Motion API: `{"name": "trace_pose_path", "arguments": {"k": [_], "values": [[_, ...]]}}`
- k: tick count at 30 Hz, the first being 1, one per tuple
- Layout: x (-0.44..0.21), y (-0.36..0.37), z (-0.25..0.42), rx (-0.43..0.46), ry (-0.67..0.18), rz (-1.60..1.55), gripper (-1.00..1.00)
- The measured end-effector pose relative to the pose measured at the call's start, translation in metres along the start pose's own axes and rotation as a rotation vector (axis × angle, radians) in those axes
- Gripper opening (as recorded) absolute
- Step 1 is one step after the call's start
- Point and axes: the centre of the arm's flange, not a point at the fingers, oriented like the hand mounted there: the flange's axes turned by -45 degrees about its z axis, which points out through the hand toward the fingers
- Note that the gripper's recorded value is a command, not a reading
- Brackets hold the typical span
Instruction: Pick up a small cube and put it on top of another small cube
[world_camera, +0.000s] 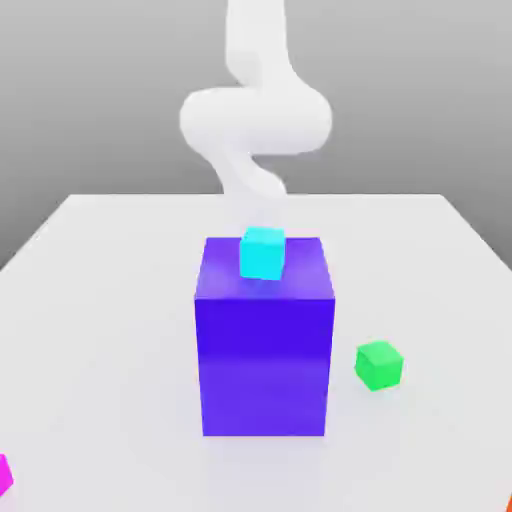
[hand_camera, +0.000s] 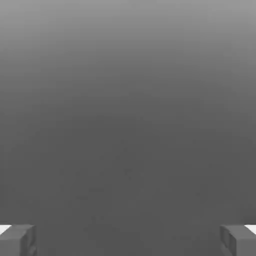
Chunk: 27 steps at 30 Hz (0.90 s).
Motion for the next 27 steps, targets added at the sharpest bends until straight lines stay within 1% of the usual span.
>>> {"name": "trace_pose_path", "arguments": {"k": [6,13,19,27], "values": [[0.002,0.054,0.099,0.024,-0.144,0.052,0.0],[-0.025,0.121,0.208,0.023,-0.298,0.119,0.0],[-0.074,0.186,0.289,-0.007,-0.423,0.183,0.0],[-0.165,0.261,0.376,-0.066,-0.59,0.235,0.0]]}}
